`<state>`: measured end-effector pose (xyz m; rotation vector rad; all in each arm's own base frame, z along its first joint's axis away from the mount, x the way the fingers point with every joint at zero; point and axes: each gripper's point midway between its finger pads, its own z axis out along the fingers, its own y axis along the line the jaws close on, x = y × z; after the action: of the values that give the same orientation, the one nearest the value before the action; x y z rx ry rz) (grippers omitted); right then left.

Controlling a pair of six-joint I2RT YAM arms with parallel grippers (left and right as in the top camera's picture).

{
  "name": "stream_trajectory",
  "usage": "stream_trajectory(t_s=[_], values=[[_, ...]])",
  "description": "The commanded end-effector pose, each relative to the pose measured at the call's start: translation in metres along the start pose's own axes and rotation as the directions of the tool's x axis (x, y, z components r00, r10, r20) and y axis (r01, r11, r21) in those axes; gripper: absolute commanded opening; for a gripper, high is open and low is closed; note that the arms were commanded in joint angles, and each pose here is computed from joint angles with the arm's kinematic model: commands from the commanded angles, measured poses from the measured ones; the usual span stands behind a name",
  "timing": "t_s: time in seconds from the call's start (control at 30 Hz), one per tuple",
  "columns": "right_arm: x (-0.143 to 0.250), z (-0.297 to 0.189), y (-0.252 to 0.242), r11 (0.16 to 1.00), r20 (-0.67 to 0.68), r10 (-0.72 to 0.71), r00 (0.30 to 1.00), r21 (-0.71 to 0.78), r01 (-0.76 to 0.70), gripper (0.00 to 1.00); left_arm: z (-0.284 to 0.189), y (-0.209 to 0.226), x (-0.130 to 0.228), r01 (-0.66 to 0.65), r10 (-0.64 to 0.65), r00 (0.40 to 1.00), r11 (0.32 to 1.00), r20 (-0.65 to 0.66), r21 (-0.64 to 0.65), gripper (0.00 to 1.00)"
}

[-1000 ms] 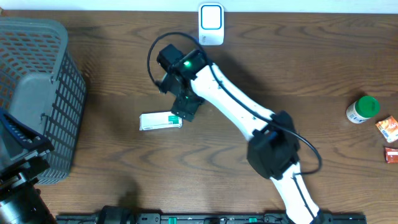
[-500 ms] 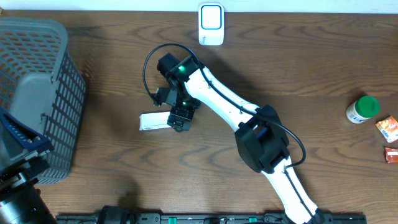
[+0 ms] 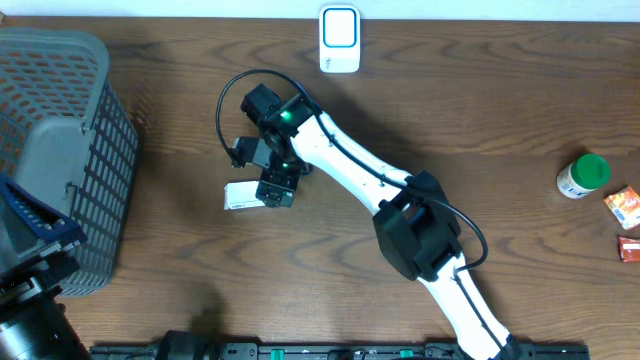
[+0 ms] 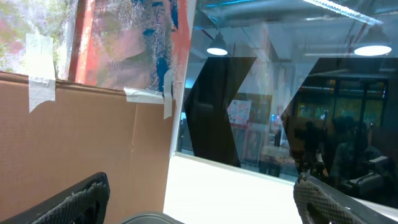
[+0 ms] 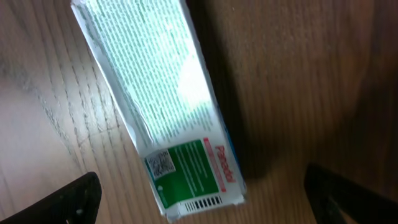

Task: Scan the item barcode
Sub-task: 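Grasp the white-and-green box with the right gripper and lift it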

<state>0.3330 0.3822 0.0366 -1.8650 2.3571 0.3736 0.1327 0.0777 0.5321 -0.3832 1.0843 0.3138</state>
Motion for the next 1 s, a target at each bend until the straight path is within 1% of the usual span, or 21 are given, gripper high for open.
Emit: stream_trajectory(t_s=[0.0, 0.13, 0.2, 0.27, 0.33, 0.43, 0.53, 0.57, 0.63, 0.67, 0.73, 0.83, 0.97], values=[[0.002, 0.019, 0.01, 0.999, -0.018, -0.019, 1.0, -0.049, 0.018, 0.99, -0.002, 0.004, -0.007, -0.001, 0.001, 1.0, 1.0, 0.015, -0.015, 0.95], [0.007, 0.033, 0.013, 0.997, -0.047, -0.018, 0.999, -0.069, 0.015, 0.99, -0.002, 0.004, -0.007, -0.001, 0.001, 1.0, 1.0, 0.015, -0.015, 0.95], [0.01, 0.041, 0.015, 0.997, -0.062, -0.018, 0.998, -0.078, 0.013, 0.98, -0.002, 0.004, -0.007, -0.001, 0.001, 1.0, 1.0, 0.014, -0.015, 0.95], [0.012, 0.047, 0.017, 0.996, -0.073, -0.019, 0.997, -0.088, 0.012, 0.93, -0.002, 0.004, -0.007, -0.001, 0.001, 1.0, 1.0, 0.015, -0.015, 0.95], [0.015, 0.052, 0.02, 0.995, -0.088, -0.019, 0.996, -0.099, 0.01, 0.85, -0.002, 0.004, -0.007, -0.001, 0.001, 1.0, 1.0, 0.014, -0.015, 0.95], [0.018, 0.054, 0.024, 0.994, -0.105, -0.012, 0.994, -0.109, 0.001, 0.8, -0.002, 0.004, -0.007, -0.001, 0.001, 1.0, 1.0, 0.015, -0.015, 0.95], [0.019, 0.055, 0.026, 0.994, -0.11, -0.016, 0.994, -0.112, 0.003, 0.81, -0.002, 0.004, -0.007, -0.001, 0.001, 1.0, 1.0, 0.015, -0.015, 0.95], [0.018, 0.056, 0.027, 0.994, -0.11, -0.018, 0.994, -0.114, 0.005, 0.82, -0.002, 0.004, -0.007, -0.001, 0.001, 1.0, 1.0, 0.014, -0.015, 0.95], [0.017, 0.058, 0.03, 0.993, -0.11, -0.024, 0.994, -0.117, 0.011, 0.89, -0.002, 0.004, -0.007, -0.001, 0.001, 1.0, 1.0, 0.015, -0.015, 0.95], [0.017, 0.06, 0.031, 0.993, -0.111, -0.027, 0.993, -0.119, 0.014, 0.9, -0.002, 0.004, -0.007, -0.001, 0.001, 1.0, 1.0, 0.015, -0.015, 0.95], [0.016, 0.069, 0.029, 0.994, -0.111, -0.034, 0.993, -0.109, 0.022, 0.89, -0.002, 0.004, -0.007, -0.001, 0.001, 1.0, 1.0, 0.014, -0.015, 0.95], [0.018, 0.08, 0.026, 0.994, -0.119, -0.035, 0.992, -0.103, 0.022, 0.86, -0.002, 0.004, -0.007, -0.001, 0.001, 1.0, 1.0, 0.015, -0.015, 0.95], [0.03, 0.1, 0.028, 0.992, -0.164, -0.009, 0.986, -0.123, -0.012, 0.82, -0.002, 0.004, -0.007, -0.001, 0.001, 1.0, 1.0, 0.015, -0.015, 0.95]])
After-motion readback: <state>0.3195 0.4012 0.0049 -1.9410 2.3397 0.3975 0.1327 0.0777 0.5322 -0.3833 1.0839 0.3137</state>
